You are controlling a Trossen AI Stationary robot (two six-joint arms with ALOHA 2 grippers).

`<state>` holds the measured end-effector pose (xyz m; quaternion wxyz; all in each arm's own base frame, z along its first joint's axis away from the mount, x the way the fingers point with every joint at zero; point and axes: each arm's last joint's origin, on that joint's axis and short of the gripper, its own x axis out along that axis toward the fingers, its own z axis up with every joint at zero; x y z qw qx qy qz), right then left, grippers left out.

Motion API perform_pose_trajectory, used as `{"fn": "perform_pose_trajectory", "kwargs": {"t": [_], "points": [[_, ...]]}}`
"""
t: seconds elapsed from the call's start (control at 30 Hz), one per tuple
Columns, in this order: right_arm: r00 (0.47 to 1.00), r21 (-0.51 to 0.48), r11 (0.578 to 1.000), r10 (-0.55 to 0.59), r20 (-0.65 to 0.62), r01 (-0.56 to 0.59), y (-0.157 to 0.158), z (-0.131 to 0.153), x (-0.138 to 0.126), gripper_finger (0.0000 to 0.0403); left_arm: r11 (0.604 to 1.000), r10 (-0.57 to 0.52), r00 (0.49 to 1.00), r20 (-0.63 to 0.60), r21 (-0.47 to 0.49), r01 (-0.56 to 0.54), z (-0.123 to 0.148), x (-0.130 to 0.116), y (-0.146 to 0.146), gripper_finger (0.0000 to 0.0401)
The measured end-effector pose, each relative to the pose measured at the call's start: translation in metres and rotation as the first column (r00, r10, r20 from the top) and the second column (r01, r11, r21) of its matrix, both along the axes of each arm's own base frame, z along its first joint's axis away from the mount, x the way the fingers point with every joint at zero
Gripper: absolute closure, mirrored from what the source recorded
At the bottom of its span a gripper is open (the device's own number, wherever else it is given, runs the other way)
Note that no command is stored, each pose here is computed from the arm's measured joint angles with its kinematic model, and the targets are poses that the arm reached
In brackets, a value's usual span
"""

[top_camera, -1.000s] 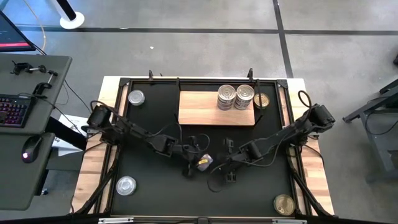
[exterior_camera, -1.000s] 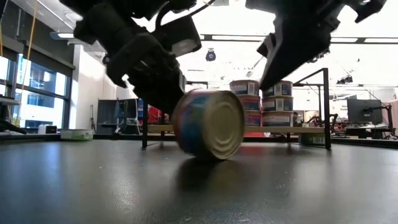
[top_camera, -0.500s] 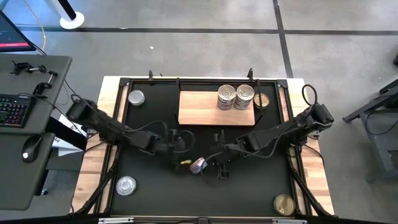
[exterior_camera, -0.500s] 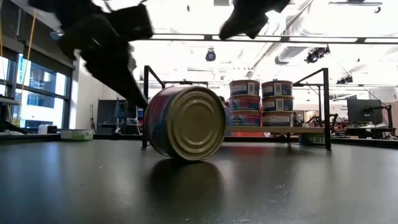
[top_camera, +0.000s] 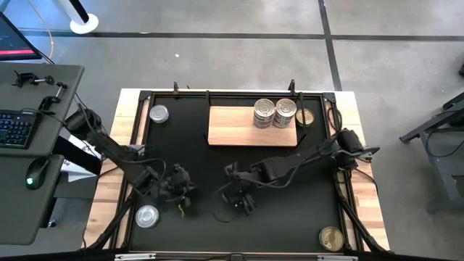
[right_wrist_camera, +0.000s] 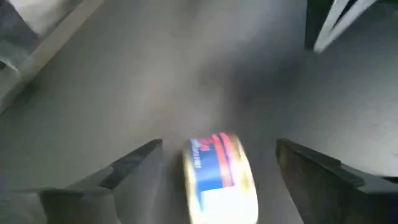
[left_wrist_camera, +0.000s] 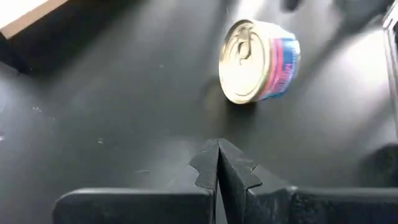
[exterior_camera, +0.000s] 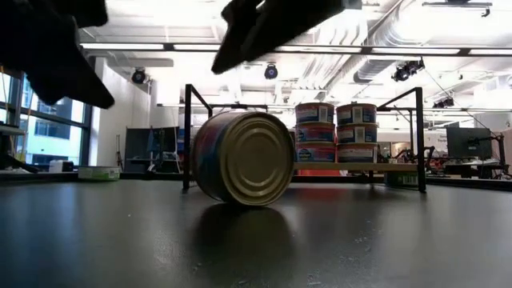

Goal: Stack canned seafood by type on shelf
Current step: Stack the blue-pink tuna can on top of the other blue-pink tuna can on the shelf

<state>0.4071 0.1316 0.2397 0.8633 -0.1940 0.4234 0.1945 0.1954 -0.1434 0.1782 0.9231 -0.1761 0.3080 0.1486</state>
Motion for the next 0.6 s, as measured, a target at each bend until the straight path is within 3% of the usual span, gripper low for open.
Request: {"fn": "perform_pose_trajectory", "kwargs": {"t": [0.23, 0.6], "points": [[0.985, -0.13, 0.989, 0.052, -0.164, -0.074, -0.011, -0.012, 0.003, 0.0096, 0.999, 0.04, 0.998, 0.052, -0.026, -0.039, 0.001, -0.007, -0.009, 0.0401], [0.976, -0.098, 0.994, 0.034, -0.214, -0.056, -0.02, -0.033, -0.001, 0.0096, 0.998, 0.055, 0.997, 0.055, -0.002, -0.055, 0.001, -0.003, -0.004, 0.0401]]}}
